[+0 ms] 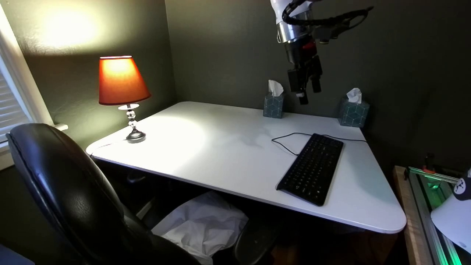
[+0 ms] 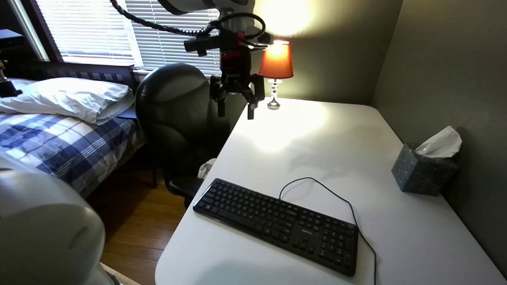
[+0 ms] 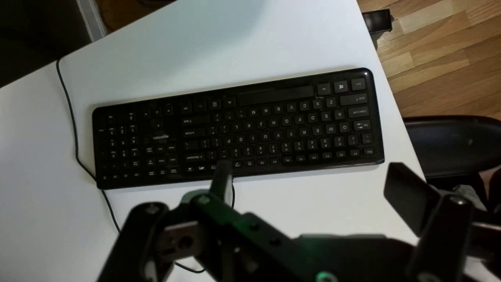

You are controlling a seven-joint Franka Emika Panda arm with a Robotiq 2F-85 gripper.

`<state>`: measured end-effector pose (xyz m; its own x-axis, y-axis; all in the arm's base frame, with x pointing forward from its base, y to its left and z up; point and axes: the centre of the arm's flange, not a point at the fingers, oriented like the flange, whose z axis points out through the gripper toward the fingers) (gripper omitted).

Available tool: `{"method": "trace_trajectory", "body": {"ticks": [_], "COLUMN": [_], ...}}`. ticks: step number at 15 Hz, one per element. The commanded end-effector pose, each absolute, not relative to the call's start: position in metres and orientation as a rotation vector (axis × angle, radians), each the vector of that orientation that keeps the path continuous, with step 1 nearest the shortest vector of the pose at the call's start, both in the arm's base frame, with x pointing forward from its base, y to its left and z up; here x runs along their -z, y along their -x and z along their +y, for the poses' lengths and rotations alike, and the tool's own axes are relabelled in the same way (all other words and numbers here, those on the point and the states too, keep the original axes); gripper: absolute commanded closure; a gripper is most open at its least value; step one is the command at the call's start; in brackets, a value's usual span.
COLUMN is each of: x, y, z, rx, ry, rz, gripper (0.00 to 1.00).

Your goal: Press a letter key in the middle of the keyboard

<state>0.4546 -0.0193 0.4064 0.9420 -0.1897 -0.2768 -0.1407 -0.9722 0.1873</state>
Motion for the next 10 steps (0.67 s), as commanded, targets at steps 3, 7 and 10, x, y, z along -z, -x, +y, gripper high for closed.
{"method": "trace_trajectory", "body": {"ticks": [3, 7, 10], "x": [-0.359, -0.326, -0.3], "y": [-0.464, -0.469, -0.478], "z": [-0.056, -0.07, -0.077], "rx": [0.468, 0.471, 0.491], "ry": [-2.988, -3.018, -3.024], "rz": [-0.057, 0.012, -0.004], "gripper": [0.0, 0.0, 0.0]}}
